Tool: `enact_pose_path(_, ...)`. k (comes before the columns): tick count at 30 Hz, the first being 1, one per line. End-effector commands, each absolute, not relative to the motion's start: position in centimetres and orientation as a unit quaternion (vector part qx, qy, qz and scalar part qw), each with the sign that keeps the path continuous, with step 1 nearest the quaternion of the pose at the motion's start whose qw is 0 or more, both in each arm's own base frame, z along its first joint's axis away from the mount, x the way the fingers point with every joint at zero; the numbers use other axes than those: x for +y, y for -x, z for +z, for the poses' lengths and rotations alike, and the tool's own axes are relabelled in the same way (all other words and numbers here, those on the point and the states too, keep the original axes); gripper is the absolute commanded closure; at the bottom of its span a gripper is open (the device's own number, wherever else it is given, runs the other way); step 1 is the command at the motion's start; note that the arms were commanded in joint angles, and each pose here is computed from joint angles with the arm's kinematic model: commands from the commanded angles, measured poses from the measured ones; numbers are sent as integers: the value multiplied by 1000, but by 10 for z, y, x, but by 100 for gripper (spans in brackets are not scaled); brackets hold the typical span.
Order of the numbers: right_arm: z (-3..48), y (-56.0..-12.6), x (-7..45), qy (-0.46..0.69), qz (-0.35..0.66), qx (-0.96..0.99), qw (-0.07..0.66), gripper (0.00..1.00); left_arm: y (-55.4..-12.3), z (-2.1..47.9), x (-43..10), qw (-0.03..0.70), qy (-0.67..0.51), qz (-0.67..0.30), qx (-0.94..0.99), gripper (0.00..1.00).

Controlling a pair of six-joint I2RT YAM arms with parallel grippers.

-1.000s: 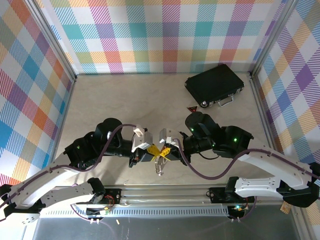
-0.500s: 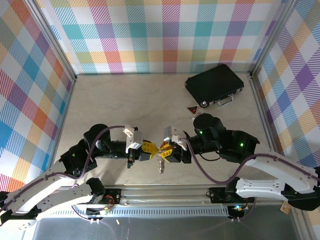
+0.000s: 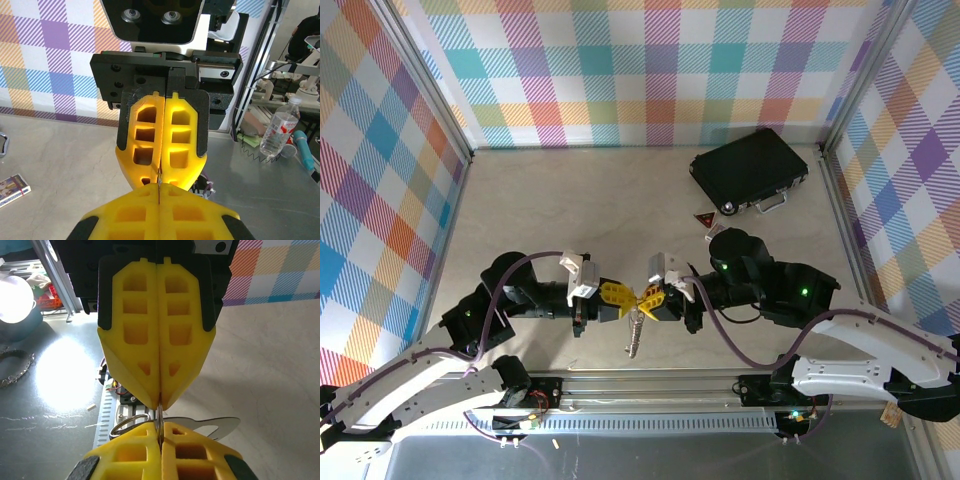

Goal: Put the keys on the keyring

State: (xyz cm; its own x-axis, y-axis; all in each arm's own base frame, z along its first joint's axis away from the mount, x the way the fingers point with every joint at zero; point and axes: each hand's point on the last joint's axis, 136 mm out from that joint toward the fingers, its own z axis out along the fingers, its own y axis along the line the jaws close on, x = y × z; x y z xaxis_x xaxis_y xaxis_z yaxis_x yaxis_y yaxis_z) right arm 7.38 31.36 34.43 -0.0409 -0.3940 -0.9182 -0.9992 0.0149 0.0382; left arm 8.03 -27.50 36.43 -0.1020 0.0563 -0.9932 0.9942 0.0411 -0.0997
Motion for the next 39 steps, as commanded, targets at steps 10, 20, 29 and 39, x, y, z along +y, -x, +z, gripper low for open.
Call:
enact_pose_path(10, 338, -79, 307, 623, 332, 613, 356, 100, -87, 333, -268, 421, -532, -411, 609, 85)
enact_pose_path(20, 324, -78, 311, 635, 319, 621, 329, 100, -89, 330, -275, 405, -539, -411, 614, 86)
enact_pose_path(29, 322, -78, 313, 642, 308, 622, 325, 100, -90, 330, -283, 396, -543, -420, 611, 88)
enact_pose_path(39, 323, -77, 316, 637, 317, 622, 327, 100, -83, 345, -287, 406, -525, -464, 587, 100)
